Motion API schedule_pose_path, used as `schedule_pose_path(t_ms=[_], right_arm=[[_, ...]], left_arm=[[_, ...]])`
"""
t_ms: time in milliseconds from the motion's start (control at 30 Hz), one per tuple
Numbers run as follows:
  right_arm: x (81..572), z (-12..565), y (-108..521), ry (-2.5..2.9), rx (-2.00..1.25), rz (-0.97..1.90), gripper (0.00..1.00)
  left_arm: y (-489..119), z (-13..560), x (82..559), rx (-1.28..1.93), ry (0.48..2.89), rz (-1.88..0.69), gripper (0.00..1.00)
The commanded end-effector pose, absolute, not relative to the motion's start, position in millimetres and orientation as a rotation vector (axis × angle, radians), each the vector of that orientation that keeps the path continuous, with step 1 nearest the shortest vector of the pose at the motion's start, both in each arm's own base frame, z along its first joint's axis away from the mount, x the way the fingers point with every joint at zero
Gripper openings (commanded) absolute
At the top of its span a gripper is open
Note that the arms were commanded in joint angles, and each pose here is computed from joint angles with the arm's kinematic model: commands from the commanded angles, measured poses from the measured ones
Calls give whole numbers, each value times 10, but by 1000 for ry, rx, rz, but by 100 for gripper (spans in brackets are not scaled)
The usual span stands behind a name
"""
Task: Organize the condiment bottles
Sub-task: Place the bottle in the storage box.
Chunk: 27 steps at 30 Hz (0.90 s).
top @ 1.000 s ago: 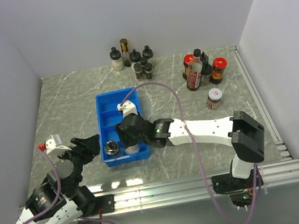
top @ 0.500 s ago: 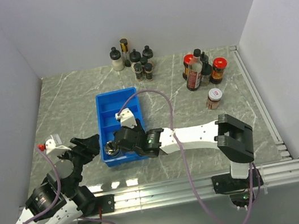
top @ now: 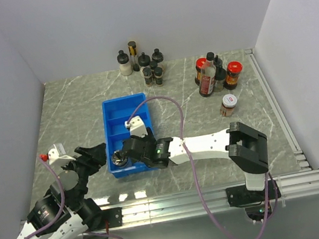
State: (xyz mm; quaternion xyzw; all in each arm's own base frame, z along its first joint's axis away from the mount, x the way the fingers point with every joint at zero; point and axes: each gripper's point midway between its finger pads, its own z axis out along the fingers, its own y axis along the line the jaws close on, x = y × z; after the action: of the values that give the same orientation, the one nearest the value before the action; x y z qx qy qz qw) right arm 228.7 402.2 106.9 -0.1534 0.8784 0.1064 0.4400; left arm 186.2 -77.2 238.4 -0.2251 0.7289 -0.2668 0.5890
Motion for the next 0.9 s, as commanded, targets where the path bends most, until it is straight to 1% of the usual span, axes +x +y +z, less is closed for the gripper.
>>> schedule_pose_path(t_ms=[0, 33, 233, 333, 433, 567, 600, 667, 700, 867], right_arm=[[2349, 1482, 4079, 2114, -281, 341, 72], [2330, 1510, 4080, 2113, -283, 355, 77], [2300, 1912, 4052, 2067, -287, 433, 84], [2292, 2090, 3999, 2052, -284, 451, 85], [2327, 2312, 3774, 2018, -227, 431, 85], [2497, 2589, 3191, 1971, -65, 366, 85], [2599, 2621, 2876, 1964, 4, 288, 85], [2701, 2593, 2564, 1974, 110, 227, 85], [2801, 2510, 2234, 1990, 184, 155, 85], [2998, 2362, 1459, 1951, 372, 87, 85]], left_arm=[[-742, 2453, 1854, -547, 1679, -635, 75], [-739, 2444, 1854, -546, 1682, -630, 75], [-754, 2444, 1866, -545, 1685, -626, 78], [-763, 2433, 1875, -547, 1692, -620, 82], [-781, 2432, 1880, -543, 1700, -618, 83], [-792, 2446, 1884, -541, 1695, -626, 85], [-800, 2443, 1887, -542, 1694, -629, 86], [-823, 2458, 1895, -536, 1690, -638, 86], [-829, 2454, 1899, -537, 1691, -638, 87], [-893, 2432, 1916, -517, 1707, -642, 87]])
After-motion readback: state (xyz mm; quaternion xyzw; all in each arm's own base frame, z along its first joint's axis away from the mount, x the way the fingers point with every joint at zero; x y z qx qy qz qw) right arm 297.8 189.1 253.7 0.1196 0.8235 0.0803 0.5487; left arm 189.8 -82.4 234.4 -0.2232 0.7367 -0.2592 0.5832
